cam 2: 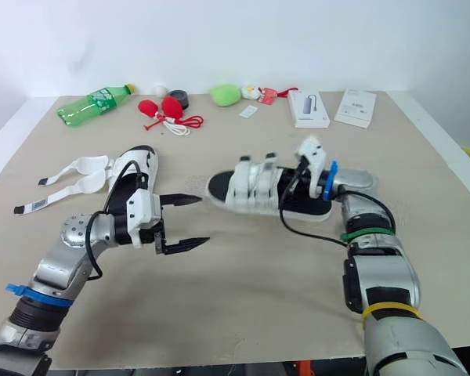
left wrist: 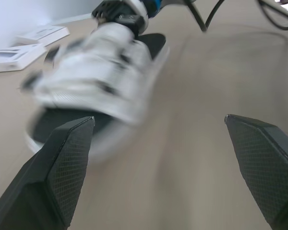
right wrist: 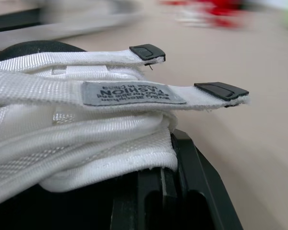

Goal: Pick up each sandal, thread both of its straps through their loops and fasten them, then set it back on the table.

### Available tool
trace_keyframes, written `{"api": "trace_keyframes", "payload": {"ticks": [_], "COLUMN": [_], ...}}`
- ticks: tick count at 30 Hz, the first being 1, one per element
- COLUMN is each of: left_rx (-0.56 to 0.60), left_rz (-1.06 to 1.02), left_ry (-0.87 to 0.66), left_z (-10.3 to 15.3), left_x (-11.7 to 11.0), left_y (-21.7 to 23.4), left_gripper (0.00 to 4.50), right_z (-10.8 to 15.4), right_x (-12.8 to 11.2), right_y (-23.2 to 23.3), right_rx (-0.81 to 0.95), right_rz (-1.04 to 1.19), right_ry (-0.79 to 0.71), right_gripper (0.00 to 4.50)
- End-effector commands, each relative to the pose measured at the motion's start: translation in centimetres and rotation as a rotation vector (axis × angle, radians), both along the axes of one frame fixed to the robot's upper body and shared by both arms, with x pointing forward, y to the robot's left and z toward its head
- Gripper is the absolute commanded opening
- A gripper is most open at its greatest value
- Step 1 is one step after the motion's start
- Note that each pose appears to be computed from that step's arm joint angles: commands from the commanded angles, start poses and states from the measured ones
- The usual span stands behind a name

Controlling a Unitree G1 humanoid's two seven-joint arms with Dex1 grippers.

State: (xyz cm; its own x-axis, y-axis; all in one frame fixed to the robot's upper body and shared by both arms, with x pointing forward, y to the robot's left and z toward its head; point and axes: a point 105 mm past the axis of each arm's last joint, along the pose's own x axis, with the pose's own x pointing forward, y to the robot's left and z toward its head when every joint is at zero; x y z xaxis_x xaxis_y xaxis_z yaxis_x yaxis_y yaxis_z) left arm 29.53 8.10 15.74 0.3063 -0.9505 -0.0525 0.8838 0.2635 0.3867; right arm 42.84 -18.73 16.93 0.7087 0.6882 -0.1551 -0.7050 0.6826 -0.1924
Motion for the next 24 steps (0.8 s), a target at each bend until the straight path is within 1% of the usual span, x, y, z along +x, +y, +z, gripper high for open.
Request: {"api": "trace_keyframes", "payload": {"ticks": [1, 3, 6, 9, 13, 14, 16, 17, 18, 19, 20, 21, 23, 24], "left_rx": [-0.030, -0.040, -0.059, -0.065, -0.066, -0.066, -0.065, -0.064, -0.064, -0.064, -0.065, -0.072, -0.085, -0.088], "left_rz": [0.032, 0.038, 0.040, 0.041, 0.038, 0.038, 0.038, 0.038, 0.039, 0.039, 0.039, 0.039, 0.032, 0.027], "left_ry": [-0.073, -0.081, -0.089, -0.091, -0.091, -0.091, -0.092, -0.092, -0.092, -0.091, -0.090, -0.081, -0.059, -0.051], "left_z": [1.5, 1.5, 1.7, 1.8, 1.6, 1.5, 1.5, 1.4, 1.4, 1.4, 1.4, 1.4, 1.3, 1.3], "left_x": [0.7, 1.0, 1.1, 1.2, 1.1, 1.1, 1.0, 1.0, 1.0, 1.0, 1.0, 0.9, 0.9, 0.9], "left_y": [-0.2, -0.6, -1.4, -1.7, -2.0, -2.1, -2.2, -2.2, -2.2, -2.2, -2.2, -2.2, -2.3, -2.3], "left_gripper": [4.50, 4.50, 4.50, 4.50, 4.50, 4.50, 4.50, 4.50, 4.50, 4.50, 4.50, 4.50, 4.50, 4.50], "right_z": [3.3, 3.3, 3.1, 2.1, 1.1, 0.7, 0.3, 0.2, 0.1, 0.1, 0.1, 0.3, 0.6, 0.8], "right_x": [2.1, 2.4, 1.6, 0.6, 0.0, -0.2, -0.7, -0.9, -1.1, -1.3, -1.5, -1.7, -2.1, -2.3], "right_y": [-4.1, -6.6, -8.2, -8.2, -7.0, -6.9, -7.0, -7.0, -7.0, -7.0, -6.9, -6.9, -6.5, -6.4], "right_rx": [0.092, 0.157, 0.260, 0.327, 0.287, 0.270, 0.236, 0.220, 0.219, 0.198, 0.185, 0.169, 0.122, 0.096], "right_rz": [-0.424, -0.708, -0.980, -1.108, -1.078, -1.069, -1.060, -1.051, -1.038, -1.011, -0.983, -0.955, -0.856, -0.817], "right_ry": [-0.104, -0.100, -0.088, -0.036, -0.021, -0.012, -0.007, -0.007, -0.002, -0.003, -0.002, -0.003, -0.002, -0.010], "right_gripper": [0.06, 0.06, 0.06, 0.06, 0.06, 0.39, 0.79, 1.13, 1.80, 2.17, 2.65, 2.85, 3.50, 4.08]}}
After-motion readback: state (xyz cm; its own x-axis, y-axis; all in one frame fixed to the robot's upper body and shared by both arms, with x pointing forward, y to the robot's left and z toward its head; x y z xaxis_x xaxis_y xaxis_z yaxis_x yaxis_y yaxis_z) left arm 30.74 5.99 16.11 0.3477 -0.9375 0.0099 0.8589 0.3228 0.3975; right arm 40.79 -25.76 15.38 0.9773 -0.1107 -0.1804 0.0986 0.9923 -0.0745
